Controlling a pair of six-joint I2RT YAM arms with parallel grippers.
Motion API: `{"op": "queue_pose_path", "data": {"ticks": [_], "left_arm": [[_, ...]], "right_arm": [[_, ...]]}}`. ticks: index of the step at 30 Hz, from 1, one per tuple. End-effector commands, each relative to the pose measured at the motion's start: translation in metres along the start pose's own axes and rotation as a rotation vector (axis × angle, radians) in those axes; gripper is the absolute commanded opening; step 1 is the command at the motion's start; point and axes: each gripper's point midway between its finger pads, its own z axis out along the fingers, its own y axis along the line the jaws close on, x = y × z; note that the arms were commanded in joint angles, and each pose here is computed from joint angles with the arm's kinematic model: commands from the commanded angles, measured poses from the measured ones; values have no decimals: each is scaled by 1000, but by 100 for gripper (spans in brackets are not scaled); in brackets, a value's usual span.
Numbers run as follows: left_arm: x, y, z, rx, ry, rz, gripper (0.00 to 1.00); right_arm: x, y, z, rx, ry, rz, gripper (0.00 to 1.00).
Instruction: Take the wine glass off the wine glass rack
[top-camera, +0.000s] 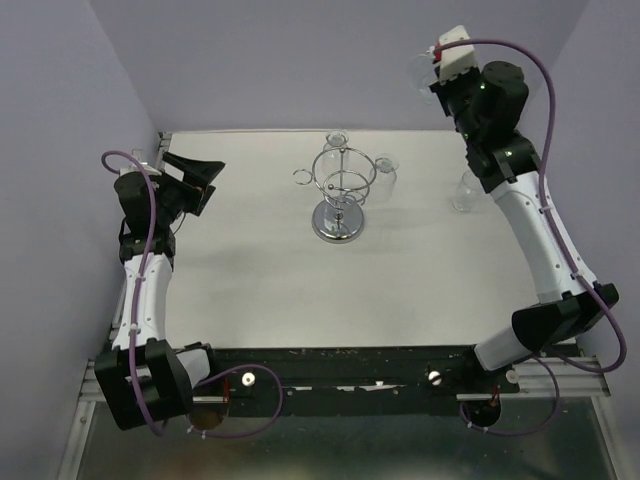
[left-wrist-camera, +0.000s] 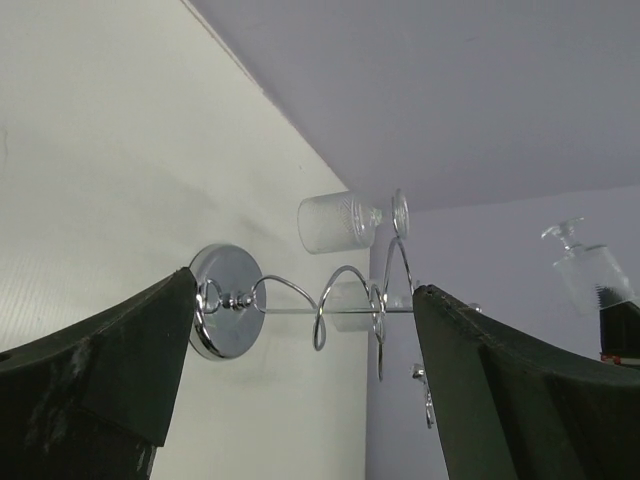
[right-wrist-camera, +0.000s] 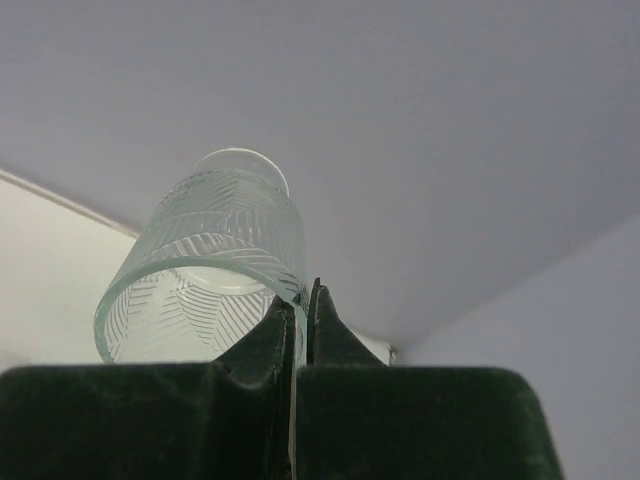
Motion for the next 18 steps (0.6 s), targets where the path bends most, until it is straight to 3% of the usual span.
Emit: {"op": "queue_pose_path", "data": {"ticks": [1, 6, 13, 18], "left_arm": [[2, -19, 10, 84, 28, 66, 99], [12, -15, 20, 82, 63, 54, 99], [10, -9, 27, 67, 68, 49, 99], [12, -9, 28, 59, 75, 68, 99]], "right_arm": [[68, -46, -33, 64, 219, 21, 1], [152, -70, -78, 27, 495, 9, 1], [229, -83, -135, -57, 806, 93, 1], [286, -75, -152, -109, 1002, 124, 1]]}}
